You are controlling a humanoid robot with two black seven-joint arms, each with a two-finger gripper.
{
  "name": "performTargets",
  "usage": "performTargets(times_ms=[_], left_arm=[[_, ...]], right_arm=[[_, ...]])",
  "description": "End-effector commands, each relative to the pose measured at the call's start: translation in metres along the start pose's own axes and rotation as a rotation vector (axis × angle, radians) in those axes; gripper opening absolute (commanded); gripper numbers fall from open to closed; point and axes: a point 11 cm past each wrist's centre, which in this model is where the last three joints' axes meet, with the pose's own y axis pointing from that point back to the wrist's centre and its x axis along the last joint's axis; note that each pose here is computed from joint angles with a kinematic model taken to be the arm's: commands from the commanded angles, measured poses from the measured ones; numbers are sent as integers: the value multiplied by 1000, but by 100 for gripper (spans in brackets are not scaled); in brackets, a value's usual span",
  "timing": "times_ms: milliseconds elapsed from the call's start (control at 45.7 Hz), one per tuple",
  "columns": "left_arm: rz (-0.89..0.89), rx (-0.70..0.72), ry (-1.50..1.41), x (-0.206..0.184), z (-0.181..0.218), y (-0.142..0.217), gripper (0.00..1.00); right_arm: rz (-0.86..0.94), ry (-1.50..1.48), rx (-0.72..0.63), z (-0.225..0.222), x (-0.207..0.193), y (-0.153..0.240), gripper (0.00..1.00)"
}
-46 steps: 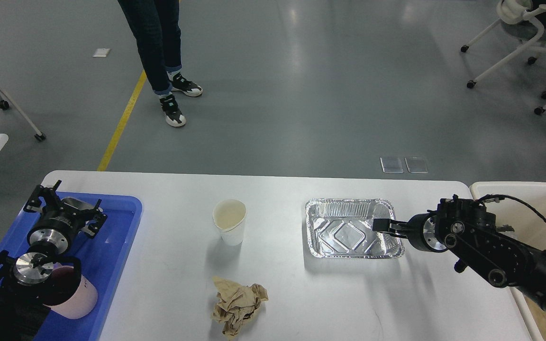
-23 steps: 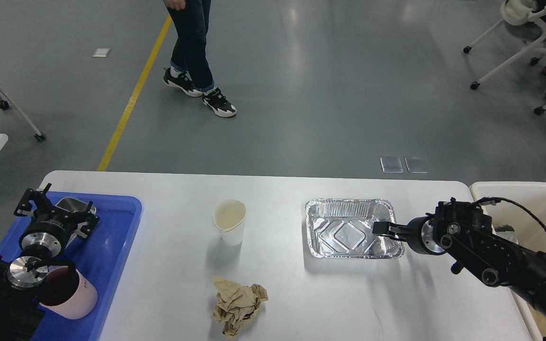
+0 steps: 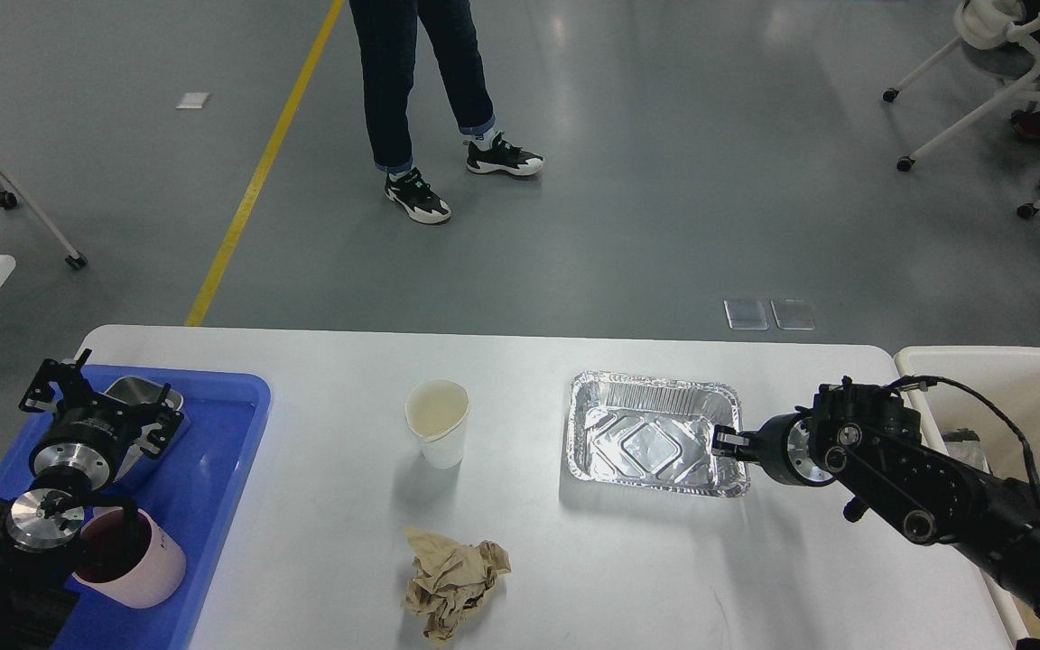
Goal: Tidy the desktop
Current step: 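Grasp the edge of the foil tray nearest the right gripper, then lift and tilt the foil tray with the right gripper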
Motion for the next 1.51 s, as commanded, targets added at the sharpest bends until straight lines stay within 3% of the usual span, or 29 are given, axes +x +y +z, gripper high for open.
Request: performTargets(times_ms=[0, 44, 109, 569, 788, 1160, 1488], left_arm=[[1, -3, -3, 1, 2, 0, 97], [1, -3, -3, 1, 2, 0, 97], [2, -6, -6, 1, 5, 0, 97], [7, -9, -13, 5, 9, 2, 97], [-3, -11, -13, -1, 10, -1, 97], [-1, -19, -44, -11, 22, -7, 97], [2, -22, -52, -15, 26, -10, 97]], right_arm=[[-4, -8, 1, -1, -2, -3, 11], [4, -19, -1, -2, -2, -5, 3], [1, -27, 4, -3, -3, -6, 0], [-12, -44, 21, -3, -6, -4, 0], [28, -83, 18, 11, 15, 11, 0], [96, -42, 118, 16, 53, 77, 0], [82, 89, 343, -40, 42, 106, 0]])
